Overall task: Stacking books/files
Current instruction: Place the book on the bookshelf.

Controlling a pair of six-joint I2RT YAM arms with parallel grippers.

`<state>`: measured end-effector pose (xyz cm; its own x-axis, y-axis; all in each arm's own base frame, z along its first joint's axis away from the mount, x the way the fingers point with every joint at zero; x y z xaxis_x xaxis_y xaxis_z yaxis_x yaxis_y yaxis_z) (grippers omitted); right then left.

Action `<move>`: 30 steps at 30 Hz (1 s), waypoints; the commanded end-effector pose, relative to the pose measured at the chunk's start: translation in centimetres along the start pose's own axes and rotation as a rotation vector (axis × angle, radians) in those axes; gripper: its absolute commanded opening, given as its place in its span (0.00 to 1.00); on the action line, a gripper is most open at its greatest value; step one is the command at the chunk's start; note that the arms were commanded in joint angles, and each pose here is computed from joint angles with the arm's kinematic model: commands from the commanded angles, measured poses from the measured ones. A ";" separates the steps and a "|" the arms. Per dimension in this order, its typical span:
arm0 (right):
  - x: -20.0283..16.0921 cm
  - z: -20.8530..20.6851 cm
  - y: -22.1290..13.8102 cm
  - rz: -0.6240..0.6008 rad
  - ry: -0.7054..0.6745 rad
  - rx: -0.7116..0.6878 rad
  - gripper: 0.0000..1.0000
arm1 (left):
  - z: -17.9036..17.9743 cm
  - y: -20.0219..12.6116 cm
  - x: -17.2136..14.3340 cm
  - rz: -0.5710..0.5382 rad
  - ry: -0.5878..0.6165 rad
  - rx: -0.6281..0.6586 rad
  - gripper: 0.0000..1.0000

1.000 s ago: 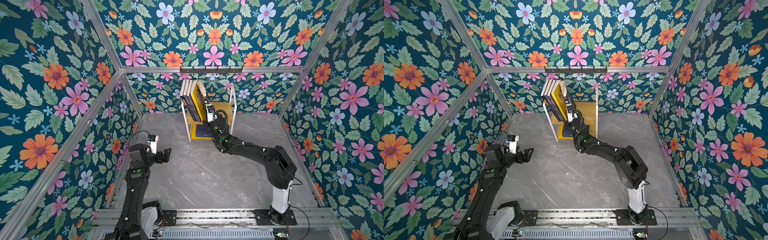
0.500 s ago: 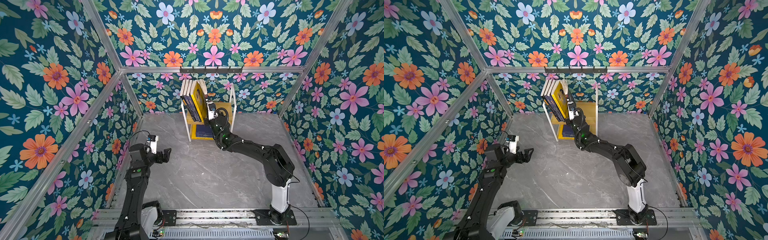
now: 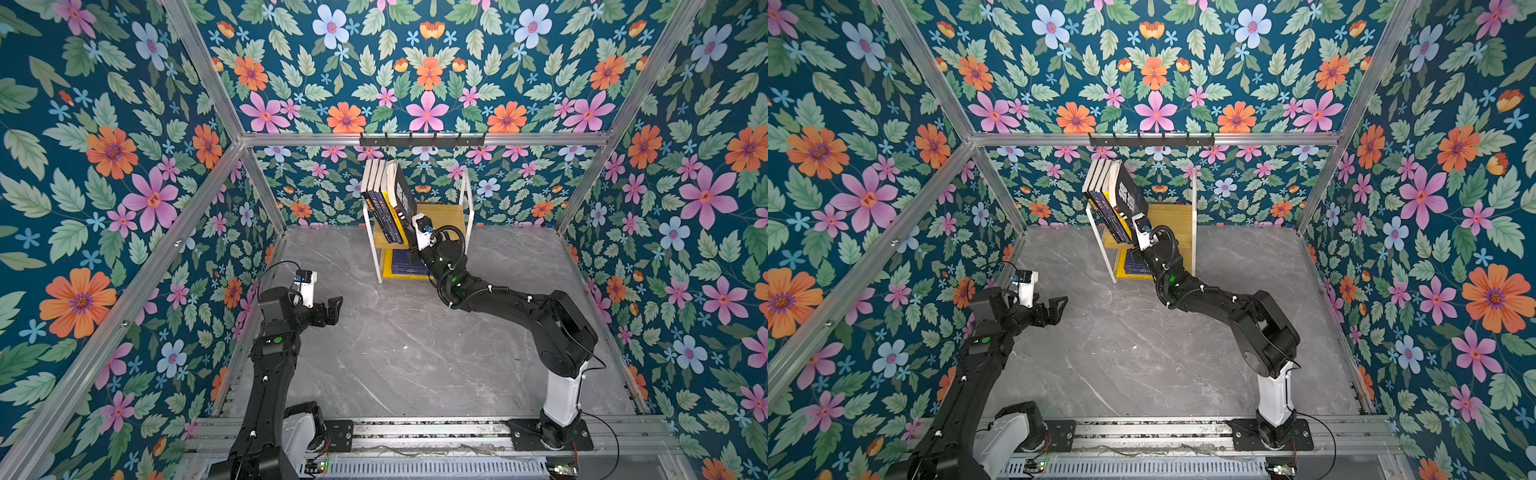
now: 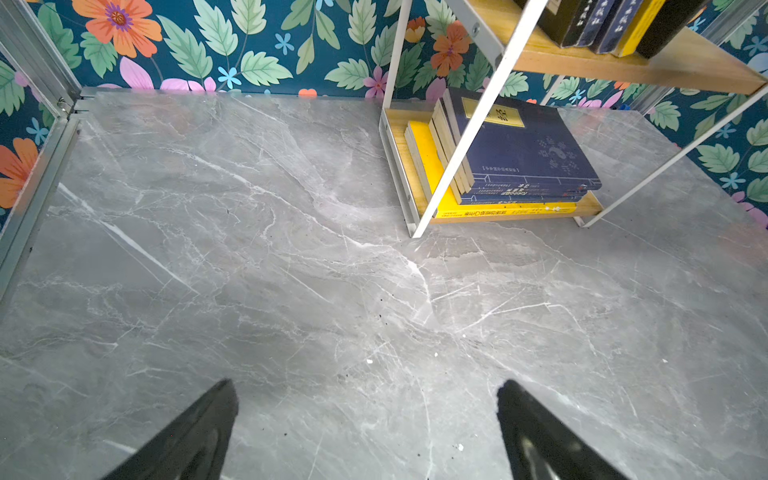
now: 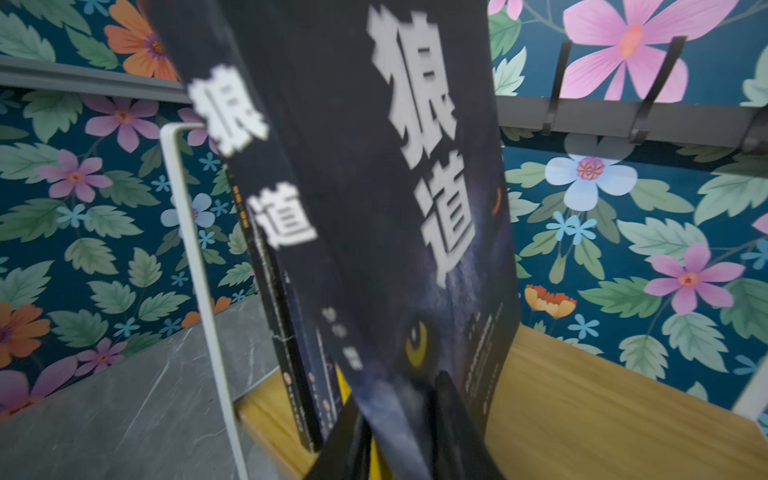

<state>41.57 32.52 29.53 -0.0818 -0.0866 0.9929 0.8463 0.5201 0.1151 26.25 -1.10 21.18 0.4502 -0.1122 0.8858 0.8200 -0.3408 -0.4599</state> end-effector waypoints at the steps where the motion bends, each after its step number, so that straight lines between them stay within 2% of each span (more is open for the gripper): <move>1: -0.1 0.5 -0.2 0.024 0.022 0.073 0.29 | 0.0 -0.1 0.2 -0.006 0.003 -0.004 1.00; 9: 0.8 0.0 -0.1 0.022 0.031 0.069 0.31 | 0.1 -0.2 0.2 -0.010 -0.001 0.000 1.00; 23: 2.1 0.4 0.4 0.025 0.054 0.126 0.28 | 0.1 -0.2 0.1 -0.009 -0.003 0.002 1.00; 26: 2.3 0.5 -0.1 0.032 0.048 0.137 0.32 | 0.2 -0.3 0.3 -0.015 0.002 0.008 1.00; 30: 3.0 -0.4 -1.4 0.057 0.022 0.073 0.37 | 0.2 -0.2 0.1 -0.009 -0.002 0.004 1.00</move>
<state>40.74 32.08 31.31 -0.0122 -0.0790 0.9968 0.7852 0.6165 0.0585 26.19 -0.81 21.32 0.4463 -0.1074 0.8884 0.8267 -0.3306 -0.4553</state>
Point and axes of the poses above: each gripper's point midway between its finger pads, its own y axis out along the fingers, its own z axis along the line the jaws close on, x = y × z, the point moved 6 cm from there along -y, back along the fingers, and after that the axes turned 7 degrees about y, right-handed, at the moved point
